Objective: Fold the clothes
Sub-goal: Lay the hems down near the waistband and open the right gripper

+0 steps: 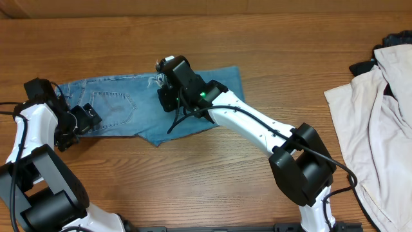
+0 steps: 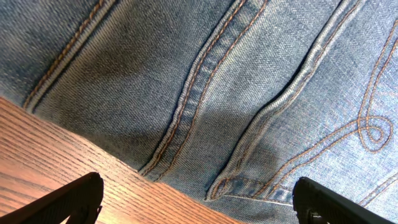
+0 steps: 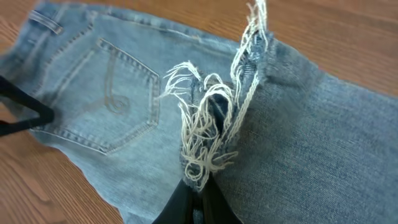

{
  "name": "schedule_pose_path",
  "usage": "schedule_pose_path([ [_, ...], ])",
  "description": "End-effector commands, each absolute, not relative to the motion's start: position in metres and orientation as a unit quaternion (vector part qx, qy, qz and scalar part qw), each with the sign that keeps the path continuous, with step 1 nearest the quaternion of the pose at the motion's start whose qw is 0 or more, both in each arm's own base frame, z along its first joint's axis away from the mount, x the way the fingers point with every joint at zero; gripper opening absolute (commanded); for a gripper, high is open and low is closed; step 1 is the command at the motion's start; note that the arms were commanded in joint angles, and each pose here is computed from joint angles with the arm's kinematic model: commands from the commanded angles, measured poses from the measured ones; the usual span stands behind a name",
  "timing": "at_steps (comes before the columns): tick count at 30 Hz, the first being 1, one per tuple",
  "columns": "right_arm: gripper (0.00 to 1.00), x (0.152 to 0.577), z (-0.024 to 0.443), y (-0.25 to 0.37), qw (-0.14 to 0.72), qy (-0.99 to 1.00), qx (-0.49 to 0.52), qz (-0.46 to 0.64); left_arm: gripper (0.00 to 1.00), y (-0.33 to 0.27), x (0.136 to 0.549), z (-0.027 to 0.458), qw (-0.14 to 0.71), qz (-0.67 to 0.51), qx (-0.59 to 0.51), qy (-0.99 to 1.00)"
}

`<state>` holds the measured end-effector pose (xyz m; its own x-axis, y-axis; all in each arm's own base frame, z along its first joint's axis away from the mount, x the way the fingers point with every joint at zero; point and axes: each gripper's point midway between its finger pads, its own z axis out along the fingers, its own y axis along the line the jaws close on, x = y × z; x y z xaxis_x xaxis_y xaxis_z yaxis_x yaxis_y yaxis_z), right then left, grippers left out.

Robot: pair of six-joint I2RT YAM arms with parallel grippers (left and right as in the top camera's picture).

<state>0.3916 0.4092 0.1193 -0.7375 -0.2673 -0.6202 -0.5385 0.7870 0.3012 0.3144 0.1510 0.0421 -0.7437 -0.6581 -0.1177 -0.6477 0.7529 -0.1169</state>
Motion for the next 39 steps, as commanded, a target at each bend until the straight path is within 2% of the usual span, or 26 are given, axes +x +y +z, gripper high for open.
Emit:
schedule_pose_path([
  [1, 0.04, 0.392, 0.133, 0.421, 0.296, 0.891, -0.228, 0.260, 1.00, 0.147, 0.320, 0.053, 0.092, -0.042, -0.348, 0.932],
  [5, 0.04, 0.390, 0.135, 0.425, 0.293, 0.887, -0.233, 0.272, 1.00, 0.147, 0.320, 0.053, 0.092, -0.042, -0.348, 0.932],
  [6, 0.15, 0.390, 0.135, 0.425, 0.293, 0.887, -0.232, 0.272, 1.00, 0.147, 0.320, 0.053, 0.092, -0.042, -0.348, 0.932],
  [7, 0.35, 0.390, 0.135, 0.425, 0.293, 0.886, -0.232, 0.272, 1.00, 0.147, 0.320, 0.053, 0.092, -0.041, -0.348, 0.932],
  [8, 0.47, 0.390, 0.135, 0.425, 0.293, 0.886, -0.232, 0.272, 1.00, 0.147, 0.320, 0.053, 0.092, -0.042, -0.348, 0.932],
  [18, 0.49, 0.389, 0.124, 0.409, 0.269, 0.902, -0.225, 0.253, 1.00, 0.148, 0.320, 0.053, 0.093, -0.042, -0.348, 0.932],
  [23, 0.52, 0.407, 0.142, 0.322, 0.246, 0.939, -0.157, 0.182, 1.00, 0.154, 0.331, 0.080, 0.121, -0.036, -0.344, 0.930],
  [28, 0.51, 0.407, 0.160, 0.237, 0.212, 0.964, -0.089, 0.130, 1.00, 0.179, 0.359, 0.123, 0.194, 0.005, -0.309, 0.931],
  [31, 0.50, 0.402, 0.153, 0.210, 0.181, 0.975, -0.066, 0.111, 1.00, 0.201, 0.366, 0.138, 0.222, 0.044, -0.316, 0.921],
  [35, 0.48, 0.398, 0.151, 0.204, 0.169, 0.978, -0.061, 0.105, 1.00, 0.225, 0.364, 0.129, 0.226, 0.051, -0.339, 0.912],
  [37, 0.48, 0.398, 0.151, 0.204, 0.169, 0.978, -0.062, 0.105, 0.87, 0.240, 0.363, 0.116, 0.221, 0.048, -0.352, 0.908],
  [39, 0.48, 0.397, 0.150, 0.204, 0.168, 0.978, -0.062, 0.105, 0.84, 0.250, 0.365, 0.101, 0.218, 0.036, -0.358, 0.907],
])
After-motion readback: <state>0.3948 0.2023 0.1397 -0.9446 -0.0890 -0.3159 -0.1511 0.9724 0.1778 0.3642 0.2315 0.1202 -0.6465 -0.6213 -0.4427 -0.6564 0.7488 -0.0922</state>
